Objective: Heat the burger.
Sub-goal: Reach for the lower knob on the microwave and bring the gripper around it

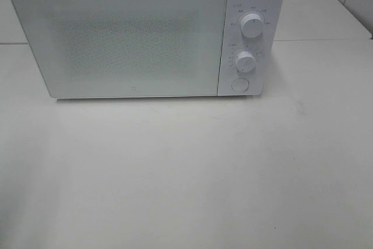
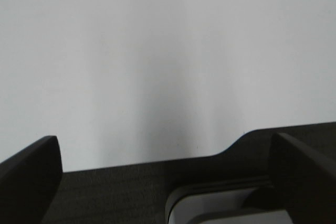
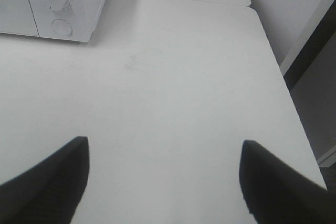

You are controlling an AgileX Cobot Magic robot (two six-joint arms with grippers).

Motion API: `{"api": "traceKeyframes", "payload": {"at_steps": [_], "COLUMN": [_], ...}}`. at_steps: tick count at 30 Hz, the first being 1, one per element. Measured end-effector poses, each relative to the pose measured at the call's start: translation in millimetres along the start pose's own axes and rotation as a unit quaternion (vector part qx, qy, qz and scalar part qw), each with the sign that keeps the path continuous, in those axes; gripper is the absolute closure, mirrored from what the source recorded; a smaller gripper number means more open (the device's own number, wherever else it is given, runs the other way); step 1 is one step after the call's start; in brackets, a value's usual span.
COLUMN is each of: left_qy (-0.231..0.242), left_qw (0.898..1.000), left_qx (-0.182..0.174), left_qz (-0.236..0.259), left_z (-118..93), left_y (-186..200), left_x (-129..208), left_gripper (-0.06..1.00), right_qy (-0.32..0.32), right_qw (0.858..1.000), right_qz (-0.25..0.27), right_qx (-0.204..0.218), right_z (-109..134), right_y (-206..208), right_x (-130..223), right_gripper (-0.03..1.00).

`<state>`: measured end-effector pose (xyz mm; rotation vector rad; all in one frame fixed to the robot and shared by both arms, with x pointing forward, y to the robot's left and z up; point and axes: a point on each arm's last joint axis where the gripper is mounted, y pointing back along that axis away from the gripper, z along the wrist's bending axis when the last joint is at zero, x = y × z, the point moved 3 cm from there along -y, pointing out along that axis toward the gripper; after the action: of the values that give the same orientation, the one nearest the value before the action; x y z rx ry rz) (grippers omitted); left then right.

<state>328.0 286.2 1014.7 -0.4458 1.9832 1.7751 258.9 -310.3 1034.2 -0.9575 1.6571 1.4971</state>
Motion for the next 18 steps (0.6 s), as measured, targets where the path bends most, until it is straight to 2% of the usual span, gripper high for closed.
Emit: {"api": "traceKeyframes", "payload": {"at_steps": [2,6,8,9,10,15,18], "left_qy": [-0.004,-0.008,-0.012,-0.012,-0.015,-0.02,-0.014], "left_qw": [0.999,0.997,0.993,0.993,0.989,0.983,0.974], "left_qx": [-0.003,-0.004,-0.006,-0.006,-0.006,-0.008,-0.021], "left_qz": [-0.048,-0.082,-0.12,-0.12,-0.145,-0.185,-0.225], "left_z": [-1.5,-2.8,-4.2,-4.2,-5.3,-6.7,-7.1], "left_y": [11.1,20.0,29.6,29.6,35.7,44.4,52.0], "left_x": [4.0,8.7,14.7,14.7,19.1,27.4,35.8], "left_gripper": [-0.04,-0.04,-0.04,-0.04,-0.04,-0.04,-0.04], "right_qy": [0.0,0.0,0.0,0.0,0.0,0.0,0.0], "right_qw": [1.0,1.0,1.0,1.0,1.0,1.0,1.0], "right_qz": [0.0,0.0,0.0,0.0,0.0,0.0,0.0], "right_qx": [0.0,0.0,0.0,0.0,0.0,0.0,0.0], "right_z": [0.0,0.0,0.0,0.0,0.0,0.0,0.0], "right_y": [0.0,0.0,0.0,0.0,0.0,0.0,0.0], "right_x": [0.0,0.0,0.0,0.0,0.0,0.0,0.0], "right_gripper": [0.21,0.21,0.21,0.21,0.21,0.21,0.21]}}
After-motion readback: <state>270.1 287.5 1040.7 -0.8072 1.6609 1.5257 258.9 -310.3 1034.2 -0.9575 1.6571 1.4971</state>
